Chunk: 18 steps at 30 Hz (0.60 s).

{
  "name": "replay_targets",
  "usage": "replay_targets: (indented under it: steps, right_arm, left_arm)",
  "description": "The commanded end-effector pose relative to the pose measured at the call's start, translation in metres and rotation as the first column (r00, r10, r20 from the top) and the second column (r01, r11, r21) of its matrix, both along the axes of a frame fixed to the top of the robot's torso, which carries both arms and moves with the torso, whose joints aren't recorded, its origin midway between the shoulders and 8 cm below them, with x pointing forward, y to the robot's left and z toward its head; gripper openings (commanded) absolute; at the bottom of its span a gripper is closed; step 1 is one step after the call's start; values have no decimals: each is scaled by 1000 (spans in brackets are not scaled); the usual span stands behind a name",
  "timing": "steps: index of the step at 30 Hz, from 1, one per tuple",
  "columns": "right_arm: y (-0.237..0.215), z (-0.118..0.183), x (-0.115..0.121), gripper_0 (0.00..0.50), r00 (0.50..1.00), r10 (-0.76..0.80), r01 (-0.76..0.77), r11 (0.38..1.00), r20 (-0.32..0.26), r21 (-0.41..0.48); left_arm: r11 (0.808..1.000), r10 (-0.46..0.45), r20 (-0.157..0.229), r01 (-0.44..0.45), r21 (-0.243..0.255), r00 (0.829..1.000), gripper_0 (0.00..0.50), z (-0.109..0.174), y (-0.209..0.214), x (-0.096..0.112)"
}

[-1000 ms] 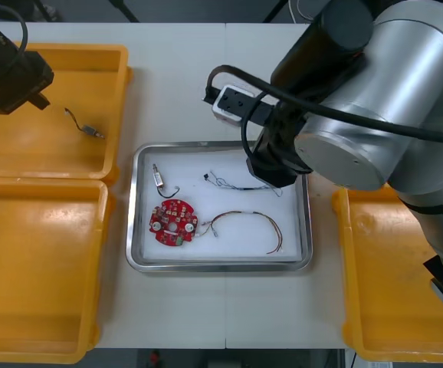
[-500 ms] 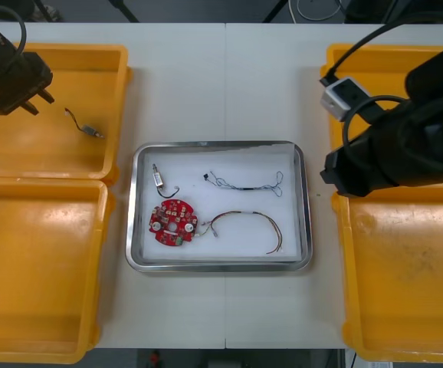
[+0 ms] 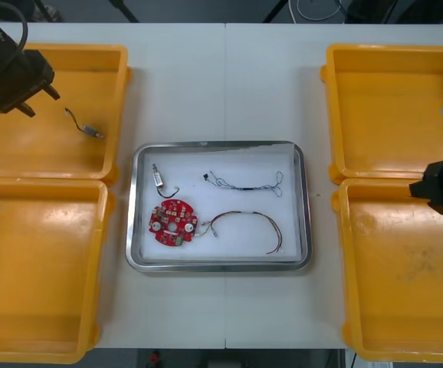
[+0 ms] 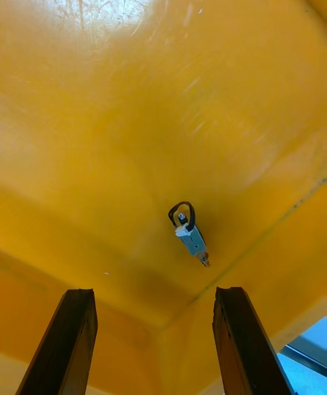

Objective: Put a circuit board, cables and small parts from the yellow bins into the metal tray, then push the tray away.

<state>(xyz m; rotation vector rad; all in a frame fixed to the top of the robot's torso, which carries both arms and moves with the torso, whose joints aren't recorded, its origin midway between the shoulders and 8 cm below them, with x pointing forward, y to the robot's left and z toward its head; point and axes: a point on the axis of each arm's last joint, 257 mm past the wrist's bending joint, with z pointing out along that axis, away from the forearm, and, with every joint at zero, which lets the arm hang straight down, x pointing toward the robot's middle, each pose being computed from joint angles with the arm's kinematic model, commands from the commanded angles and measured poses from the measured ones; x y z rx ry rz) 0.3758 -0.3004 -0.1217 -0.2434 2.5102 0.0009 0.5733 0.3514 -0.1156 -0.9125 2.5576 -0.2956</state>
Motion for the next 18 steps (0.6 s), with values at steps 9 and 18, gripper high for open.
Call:
replay_targets:
  steps: [9, 18]
  right_arm:
    - [-76, -14, -38, 500, 976, -218, 217, 976, -27, -19]
    - [-88, -35, -43, 500, 957, -276, 280, 960, -90, 30]
  left_arm:
    - [996, 70, 16, -70, -53, 997, 500, 13, -38, 12]
    - [993, 87, 24, -85, -79, 996, 500, -18, -62, 29]
